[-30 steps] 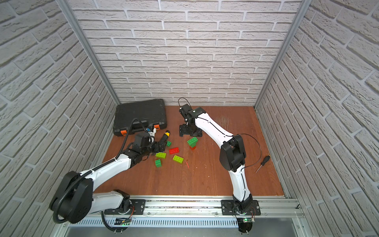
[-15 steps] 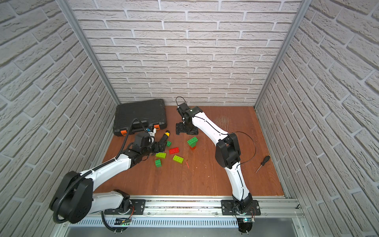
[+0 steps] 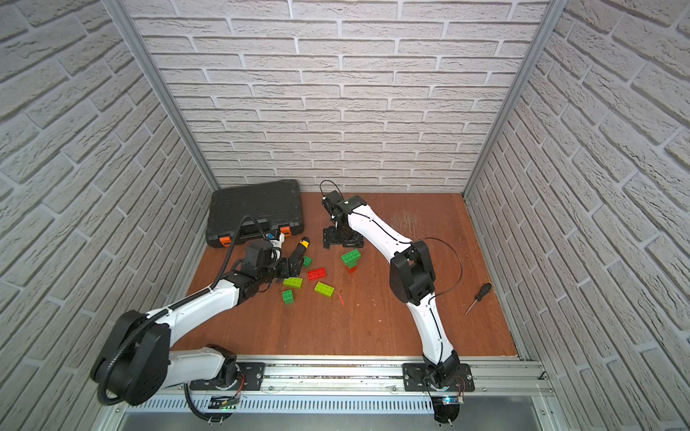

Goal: Assemble a spoon with lego
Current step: Adjust the lego brick at the center of the board, then pick up the lego brick from the center of the board.

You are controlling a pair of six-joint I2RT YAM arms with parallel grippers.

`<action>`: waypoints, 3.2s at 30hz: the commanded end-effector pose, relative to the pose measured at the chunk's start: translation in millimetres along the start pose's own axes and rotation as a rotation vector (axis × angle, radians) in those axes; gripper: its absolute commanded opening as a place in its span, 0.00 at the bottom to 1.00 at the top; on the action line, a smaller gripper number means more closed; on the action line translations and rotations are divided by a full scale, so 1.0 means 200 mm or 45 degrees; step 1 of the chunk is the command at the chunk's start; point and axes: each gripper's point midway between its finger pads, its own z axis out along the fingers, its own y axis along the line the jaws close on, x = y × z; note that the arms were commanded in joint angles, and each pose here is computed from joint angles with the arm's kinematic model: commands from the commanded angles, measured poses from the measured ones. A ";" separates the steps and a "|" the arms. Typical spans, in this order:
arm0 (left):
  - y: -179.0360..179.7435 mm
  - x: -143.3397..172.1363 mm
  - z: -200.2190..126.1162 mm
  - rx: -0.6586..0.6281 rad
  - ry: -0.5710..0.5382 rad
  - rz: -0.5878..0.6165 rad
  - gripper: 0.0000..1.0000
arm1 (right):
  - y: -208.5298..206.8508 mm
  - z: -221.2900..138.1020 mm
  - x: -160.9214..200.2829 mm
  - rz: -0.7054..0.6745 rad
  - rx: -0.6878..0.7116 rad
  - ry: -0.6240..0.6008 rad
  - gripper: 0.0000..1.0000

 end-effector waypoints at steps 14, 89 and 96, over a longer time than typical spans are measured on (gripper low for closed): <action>-0.01 -0.05 0.00 0.006 -0.023 -0.011 0.98 | -0.08 -0.06 0.05 0.052 0.059 0.018 0.92; 0.31 0.08 -0.20 -0.091 -0.078 -0.379 0.98 | 0.48 0.22 0.54 -1.366 -0.129 -0.235 0.70; 0.31 0.08 -0.19 -0.084 -0.068 -0.384 0.98 | 0.43 0.29 0.56 -1.373 -0.073 -0.186 0.61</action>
